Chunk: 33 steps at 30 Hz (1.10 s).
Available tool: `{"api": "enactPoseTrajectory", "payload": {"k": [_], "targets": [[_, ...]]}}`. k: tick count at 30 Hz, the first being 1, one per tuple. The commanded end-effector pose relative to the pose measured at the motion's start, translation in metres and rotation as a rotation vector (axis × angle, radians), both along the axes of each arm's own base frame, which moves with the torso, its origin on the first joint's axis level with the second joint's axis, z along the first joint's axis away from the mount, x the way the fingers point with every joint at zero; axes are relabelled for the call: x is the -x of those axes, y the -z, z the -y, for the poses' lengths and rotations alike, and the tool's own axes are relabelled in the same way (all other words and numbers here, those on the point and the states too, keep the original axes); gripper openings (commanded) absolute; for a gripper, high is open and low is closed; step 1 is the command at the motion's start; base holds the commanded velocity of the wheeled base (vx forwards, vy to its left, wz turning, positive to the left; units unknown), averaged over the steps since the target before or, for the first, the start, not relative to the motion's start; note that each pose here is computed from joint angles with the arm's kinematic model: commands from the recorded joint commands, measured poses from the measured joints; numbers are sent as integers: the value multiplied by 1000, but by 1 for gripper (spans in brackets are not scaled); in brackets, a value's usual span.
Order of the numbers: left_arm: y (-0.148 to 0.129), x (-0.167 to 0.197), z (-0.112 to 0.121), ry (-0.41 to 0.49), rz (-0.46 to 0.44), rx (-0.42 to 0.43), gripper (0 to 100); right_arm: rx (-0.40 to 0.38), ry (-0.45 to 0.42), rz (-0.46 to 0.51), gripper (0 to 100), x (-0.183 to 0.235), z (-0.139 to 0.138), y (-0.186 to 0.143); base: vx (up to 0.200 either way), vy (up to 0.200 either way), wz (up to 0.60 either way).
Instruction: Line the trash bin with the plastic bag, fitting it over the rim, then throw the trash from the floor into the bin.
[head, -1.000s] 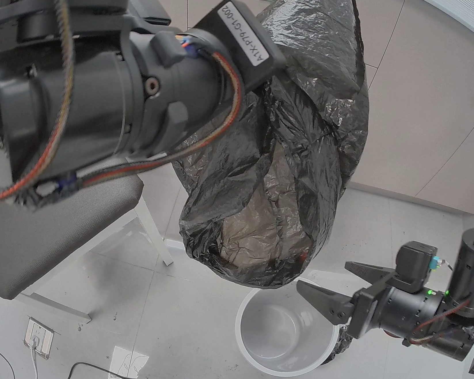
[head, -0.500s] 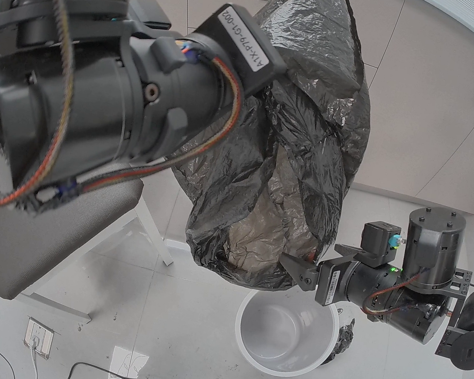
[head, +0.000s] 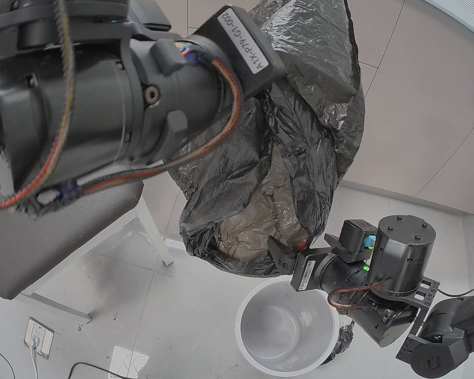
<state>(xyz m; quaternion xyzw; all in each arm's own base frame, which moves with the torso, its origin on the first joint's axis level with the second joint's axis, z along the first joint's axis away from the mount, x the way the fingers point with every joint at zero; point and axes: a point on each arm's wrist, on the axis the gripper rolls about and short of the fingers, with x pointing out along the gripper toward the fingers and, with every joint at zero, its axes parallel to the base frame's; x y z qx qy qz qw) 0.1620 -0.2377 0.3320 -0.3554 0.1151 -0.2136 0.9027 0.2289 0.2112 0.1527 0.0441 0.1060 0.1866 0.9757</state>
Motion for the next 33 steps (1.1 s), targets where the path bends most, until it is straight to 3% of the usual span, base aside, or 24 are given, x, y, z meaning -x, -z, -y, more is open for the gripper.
{"api": "enactPoseTrajectory", "payload": {"k": [1, 14, 20, 27, 33], "targets": [[5, -1, 1, 4, -9, -17, 0, 9, 14, 2, 0, -5, -4, 9, 0, 0, 0], [26, -8, 8, 55, -51, -75, 0, -81, 9, 107, 0, 38, 43, -44, 0, 0, 0], [37, -15, 13, 79, -65, -120, 0, -119, -68, 77, 0, 72, 73, -62, 0, 0, 0], [52, -28, 24, 86, -90, -164, 0, -249, -177, 9, 0, 108, 103, -80, 0, 0, 0], [63, -31, 35, 103, -95, -213, 0, -221, -182, -39, 0, 120, 114, -69, 0, 0, 0]]}}
